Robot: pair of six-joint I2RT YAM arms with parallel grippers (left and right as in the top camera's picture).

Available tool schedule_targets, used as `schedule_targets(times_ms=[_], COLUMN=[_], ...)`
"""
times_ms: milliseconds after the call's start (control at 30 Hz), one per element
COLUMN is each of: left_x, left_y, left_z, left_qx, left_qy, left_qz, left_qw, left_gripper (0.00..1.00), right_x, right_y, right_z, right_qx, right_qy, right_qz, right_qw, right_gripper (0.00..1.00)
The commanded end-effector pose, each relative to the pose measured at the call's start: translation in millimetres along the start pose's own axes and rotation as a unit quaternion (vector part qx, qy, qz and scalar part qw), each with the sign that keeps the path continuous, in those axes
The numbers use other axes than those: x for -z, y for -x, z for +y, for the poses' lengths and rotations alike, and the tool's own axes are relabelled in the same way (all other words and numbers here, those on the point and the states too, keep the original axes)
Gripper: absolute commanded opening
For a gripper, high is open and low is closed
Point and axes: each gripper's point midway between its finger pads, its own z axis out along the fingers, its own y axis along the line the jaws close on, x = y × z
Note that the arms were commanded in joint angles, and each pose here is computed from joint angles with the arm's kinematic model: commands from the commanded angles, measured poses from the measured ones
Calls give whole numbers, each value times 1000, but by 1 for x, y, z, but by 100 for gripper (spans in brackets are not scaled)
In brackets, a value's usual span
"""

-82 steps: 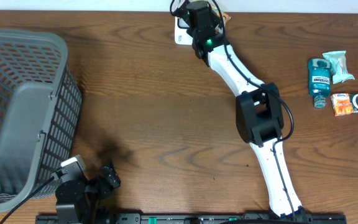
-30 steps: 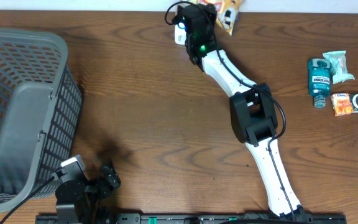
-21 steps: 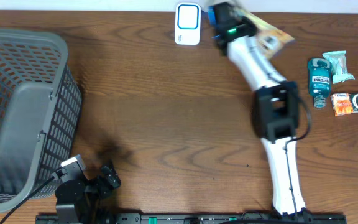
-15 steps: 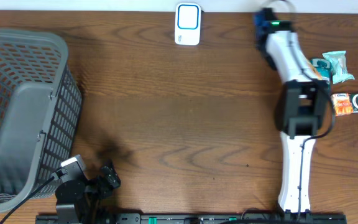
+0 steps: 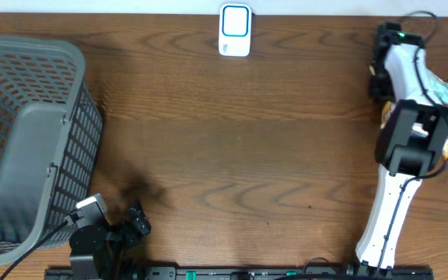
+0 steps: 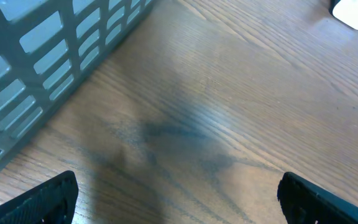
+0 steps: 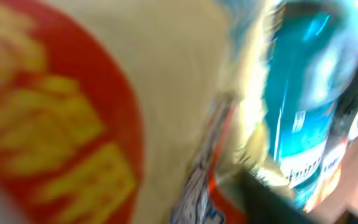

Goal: Scan the item barcode

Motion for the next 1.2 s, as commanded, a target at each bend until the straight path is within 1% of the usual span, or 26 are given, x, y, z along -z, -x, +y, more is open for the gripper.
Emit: schedule_targets(times_ms=[0,67,133,300,400,500,633,867,1067,1100,1167], left_x=[2,2,2,2,2,2,2,2,2,2,2], left_y=[-1,-1,-1,-1,-1,-1,-1,-1,-1,-1,-1], left_z=[-1,-1,-1,-1,-1,-1,-1,-1,-1,-1,-1], left_qx=[3,3,3,3,3,3,3,3,3,3,3], left_qy=[-3,-4,-3,-4,-4,-3,-4,-3,-4,-3,-3], left_qz=[2,3,2,3,3,2,3,2,3,2,2], left_qw=[1000,1000,1000,1000,1000,1000,1000,1000,1000,1000,1000], left_gripper=[98,98,98,98,98,98,98,98,98,98,98], right_x=[6,26,61,167,237,302,359,423,452,453,445], right_y=[-8,-7,-5,-17,-40,-73,-119,-205,-277,-293,-319], right_z=[-18,-27,-38,-68,-84,-102,-139,-187,-212,-214,-213], right_qx=[-61,-78,-96,-123,-131,-135,-156,-186,-204,-205,-203], right_qy=[34,63,98,165,219,270,279,283,283,284,285], right_qz=[14,-1,-32,-135,-204,-276,-360,-473,-542,-549,-545], right_qw=[997,995,990,969,945,912,876,813,764,759,762], right_gripper=[99,99,99,99,99,99,99,99,99,99,99])
